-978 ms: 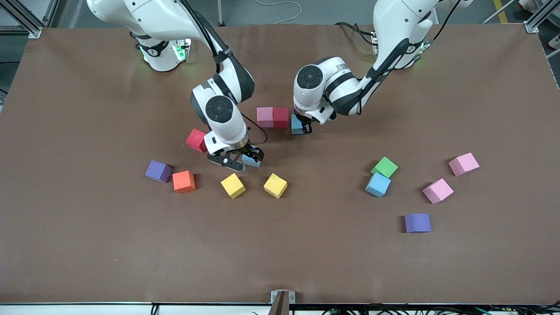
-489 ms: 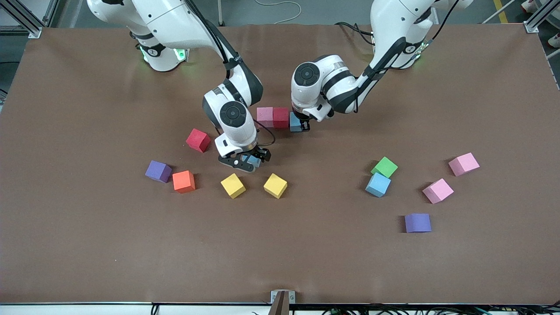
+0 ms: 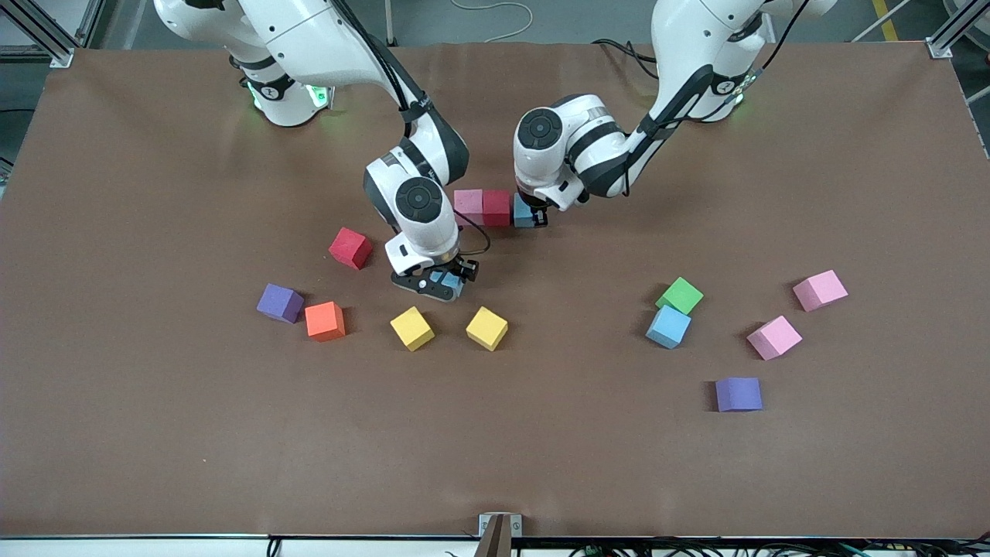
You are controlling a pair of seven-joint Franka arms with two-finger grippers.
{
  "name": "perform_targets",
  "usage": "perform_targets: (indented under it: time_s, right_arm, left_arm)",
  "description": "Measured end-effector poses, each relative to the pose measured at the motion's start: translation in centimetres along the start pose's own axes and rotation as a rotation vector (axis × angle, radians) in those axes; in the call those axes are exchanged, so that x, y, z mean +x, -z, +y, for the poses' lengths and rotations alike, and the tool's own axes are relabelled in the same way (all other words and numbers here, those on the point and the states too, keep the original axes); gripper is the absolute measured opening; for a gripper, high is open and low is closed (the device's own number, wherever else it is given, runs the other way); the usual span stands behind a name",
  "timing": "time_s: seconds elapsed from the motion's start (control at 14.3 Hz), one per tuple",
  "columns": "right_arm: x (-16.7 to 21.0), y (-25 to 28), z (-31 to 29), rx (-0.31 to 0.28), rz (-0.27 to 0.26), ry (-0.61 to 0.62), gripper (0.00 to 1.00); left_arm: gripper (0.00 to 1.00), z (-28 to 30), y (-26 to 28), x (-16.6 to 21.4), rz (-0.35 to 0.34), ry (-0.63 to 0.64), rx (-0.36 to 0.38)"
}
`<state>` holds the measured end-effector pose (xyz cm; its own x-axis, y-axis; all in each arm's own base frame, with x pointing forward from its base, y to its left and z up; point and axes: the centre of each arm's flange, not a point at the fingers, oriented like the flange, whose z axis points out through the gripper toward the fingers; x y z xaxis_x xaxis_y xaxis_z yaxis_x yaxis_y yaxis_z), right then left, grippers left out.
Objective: Arrange 11 blocks into digit 3
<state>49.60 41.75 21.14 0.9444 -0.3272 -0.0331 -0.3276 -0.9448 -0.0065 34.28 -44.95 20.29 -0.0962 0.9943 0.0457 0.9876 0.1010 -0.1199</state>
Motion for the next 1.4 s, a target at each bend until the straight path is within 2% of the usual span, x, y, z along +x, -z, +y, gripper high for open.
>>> perform_targets:
  time_s: [0.07,0.28,0.56,0.91,1.12,1.4]
  right_arm:
    - [0.0,0.0,0.0,0.004,0.003,0.0,0.6]
    - [0.2,0.1,0.1,0.005,0.004,-0.006,0.53]
    - [3.3,1.9,1.5,0.02,0.016,-0.043,0.53]
    - [7.8,8.5,4.1,0.012,-0.01,-0.036,0.53]
    - [8.9,10.3,4.9,0.016,-0.012,-0.019,0.53]
    - [8.7,10.1,5.1,-0.003,-0.032,-0.001,0.53]
  left_arm:
    - [0.53,-0.2,-0.1,-0.1,0.001,-0.003,0.0]
    - [0.53,-0.6,-0.1,-0.4,0.001,-0.01,0.0]
    - [0.53,-0.7,-0.1,-0.4,0.0,-0.008,0.001]
    - [0.53,-0.6,0.1,-0.6,-0.017,-0.008,-0.006]
    - [0.53,-0.5,0.2,-0.7,-0.021,-0.007,-0.008]
    - [0.53,-0.5,0.3,-0.7,-0.023,-0.008,-0.009]
